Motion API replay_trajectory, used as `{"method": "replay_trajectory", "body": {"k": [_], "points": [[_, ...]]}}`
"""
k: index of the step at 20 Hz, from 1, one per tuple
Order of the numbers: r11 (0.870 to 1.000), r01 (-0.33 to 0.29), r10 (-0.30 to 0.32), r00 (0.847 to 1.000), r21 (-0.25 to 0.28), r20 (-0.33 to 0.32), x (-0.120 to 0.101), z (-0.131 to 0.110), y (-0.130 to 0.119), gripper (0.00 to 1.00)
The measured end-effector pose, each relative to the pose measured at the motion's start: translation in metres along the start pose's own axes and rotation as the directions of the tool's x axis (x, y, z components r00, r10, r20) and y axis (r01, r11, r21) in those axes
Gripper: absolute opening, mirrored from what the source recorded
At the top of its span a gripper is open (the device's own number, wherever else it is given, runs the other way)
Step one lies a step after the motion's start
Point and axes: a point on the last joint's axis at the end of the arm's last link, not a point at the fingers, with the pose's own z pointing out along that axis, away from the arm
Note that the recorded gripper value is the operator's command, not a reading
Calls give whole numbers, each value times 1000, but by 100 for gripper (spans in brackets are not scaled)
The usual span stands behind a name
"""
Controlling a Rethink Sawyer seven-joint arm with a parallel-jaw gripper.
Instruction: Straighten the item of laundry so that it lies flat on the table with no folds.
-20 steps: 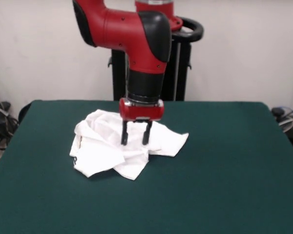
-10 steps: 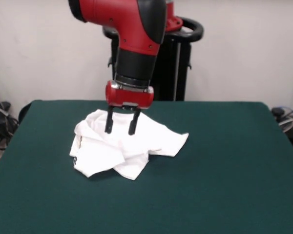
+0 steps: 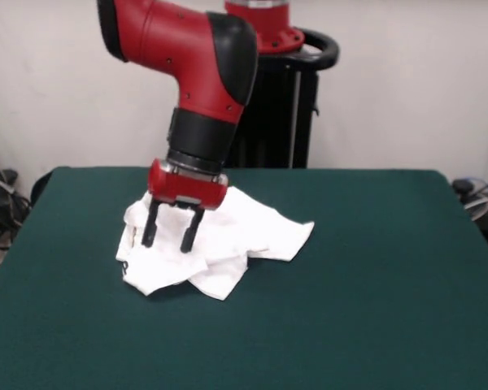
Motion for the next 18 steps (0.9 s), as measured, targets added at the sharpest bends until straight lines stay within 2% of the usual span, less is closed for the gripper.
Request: {"method": "replay_trajectory", "body": {"k": [3, 8, 11, 18], "points": [[1000, 22, -23, 999, 21, 23, 10, 18, 1, 100], [997, 69, -69, 998, 34, 12, 28, 41, 12, 100], [995, 89, -90, 996, 36, 20, 25, 42, 10, 100], [999, 54, -54, 999, 0, -7, 24, 44, 4, 100]]}}
